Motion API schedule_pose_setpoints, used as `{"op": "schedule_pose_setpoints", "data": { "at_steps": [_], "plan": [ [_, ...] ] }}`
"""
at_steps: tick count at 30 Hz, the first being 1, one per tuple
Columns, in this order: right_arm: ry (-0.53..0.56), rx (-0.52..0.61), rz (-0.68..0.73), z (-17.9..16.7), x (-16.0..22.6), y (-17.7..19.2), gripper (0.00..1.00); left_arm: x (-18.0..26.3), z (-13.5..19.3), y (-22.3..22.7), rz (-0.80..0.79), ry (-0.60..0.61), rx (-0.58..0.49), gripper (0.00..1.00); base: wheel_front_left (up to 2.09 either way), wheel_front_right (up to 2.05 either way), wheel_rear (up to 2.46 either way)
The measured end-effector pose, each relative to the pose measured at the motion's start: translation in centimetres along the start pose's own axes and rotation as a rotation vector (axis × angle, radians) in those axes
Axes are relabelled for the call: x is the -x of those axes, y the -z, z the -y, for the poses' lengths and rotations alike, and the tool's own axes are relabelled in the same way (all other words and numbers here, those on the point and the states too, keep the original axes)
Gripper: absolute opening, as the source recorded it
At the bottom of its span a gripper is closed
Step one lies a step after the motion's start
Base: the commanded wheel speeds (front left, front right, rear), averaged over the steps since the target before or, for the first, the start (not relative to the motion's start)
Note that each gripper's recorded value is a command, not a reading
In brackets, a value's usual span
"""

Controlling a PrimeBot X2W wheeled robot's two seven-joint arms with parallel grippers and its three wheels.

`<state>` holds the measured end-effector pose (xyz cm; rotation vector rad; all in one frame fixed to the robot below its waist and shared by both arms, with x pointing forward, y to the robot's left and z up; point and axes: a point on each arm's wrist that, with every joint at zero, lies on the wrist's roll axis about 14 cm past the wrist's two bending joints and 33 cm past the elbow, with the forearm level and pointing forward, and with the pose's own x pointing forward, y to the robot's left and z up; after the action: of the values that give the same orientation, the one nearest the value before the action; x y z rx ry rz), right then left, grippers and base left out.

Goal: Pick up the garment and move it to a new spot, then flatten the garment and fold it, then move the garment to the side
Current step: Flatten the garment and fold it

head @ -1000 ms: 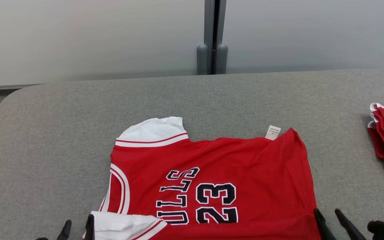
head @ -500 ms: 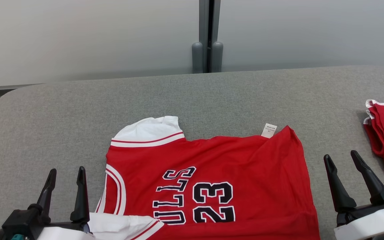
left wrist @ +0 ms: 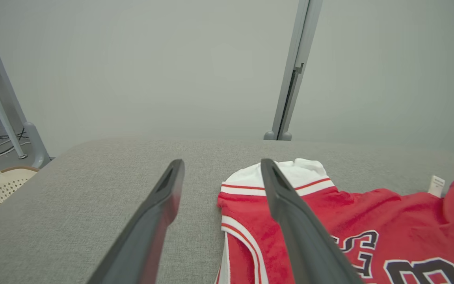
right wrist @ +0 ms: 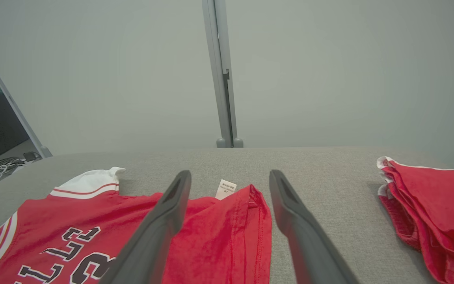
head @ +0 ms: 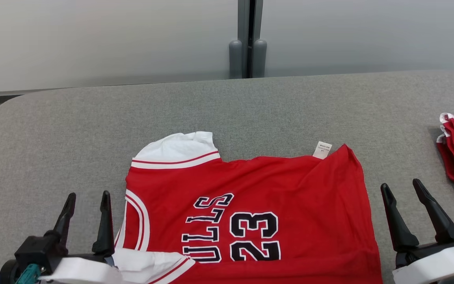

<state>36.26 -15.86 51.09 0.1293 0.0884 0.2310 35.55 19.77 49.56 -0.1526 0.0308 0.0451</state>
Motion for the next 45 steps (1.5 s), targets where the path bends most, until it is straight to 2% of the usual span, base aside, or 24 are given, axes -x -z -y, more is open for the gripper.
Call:
{"op": "schedule_pose_setpoints", "data": {
  "at_steps": [3,7,11,13,17,24,25,26,27,35,45],
  "plan": [
    [0.002,-0.006,-0.011,0.1,-0.4,0.4,1.0,-1.6,1.4,-0.6,0.008,0.05,-0.003,1.0,0.0,0.0,0.0],
    [-0.006,-0.012,-0.022,0.0,-1.5,0.7,1.0,-5.2,4.9,-1.8,0.02,0.17,0.009,1.0,0.0,0.0,0.0],
    [-0.011,-0.018,-0.04,0.1,-2.8,1.4,1.0,-9.2,8.7,-0.8,-0.038,0.291,-0.001,1.0,0.0,0.0,0.0],
    [0.0,-0.025,-0.06,0.7,-3.4,2.3,1.0,-11.4,11.6,1.5,-0.122,0.369,-0.01,1.0,0.0,0.0,0.0],
    [0.031,-0.043,-0.099,1.6,-3.7,4.0,1.0,-13.3,14.0,5.5,-0.256,0.424,-0.019,1.0,0.0,0.0,0.0],
    [0.058,-0.058,-0.122,2.5,-4.4,5.3,1.0,-15.0,14.4,11.3,-0.466,0.41,-0.054,1.0,0.0,0.0,0.0],
    [0.058,-0.058,-0.122,2.5,-4.4,5.3,1.0,-15.0,14.4,11.3,-0.466,0.41,-0.054,0.88,0.0,0.0,0.0],
    [0.063,-0.059,-0.128,2.7,-4.3,5.5,1.0,-15.1,14.1,11.9,-0.486,0.394,-0.06,0.38,0.0,0.0,0.0],
    [0.067,-0.059,-0.131,2.9,-4.4,5.6,1.0,-15.2,14.0,12.3,-0.503,0.384,-0.069,0.0,0.0,0.0,0.0],
    [0.069,-0.049,-0.11,3.4,-5.3,5.1,1.0,-15.3,13.0,14.0,-0.58,0.344,-0.1,0.0,0.0,0.0,0.0],
    [0.071,-0.014,-0.061,4.4,-6.5,3.4,1.0,-15.9,12.8,13.1,-0.517,0.341,-0.077,0.0,0.0,0.0,0.0]
  ]
}}
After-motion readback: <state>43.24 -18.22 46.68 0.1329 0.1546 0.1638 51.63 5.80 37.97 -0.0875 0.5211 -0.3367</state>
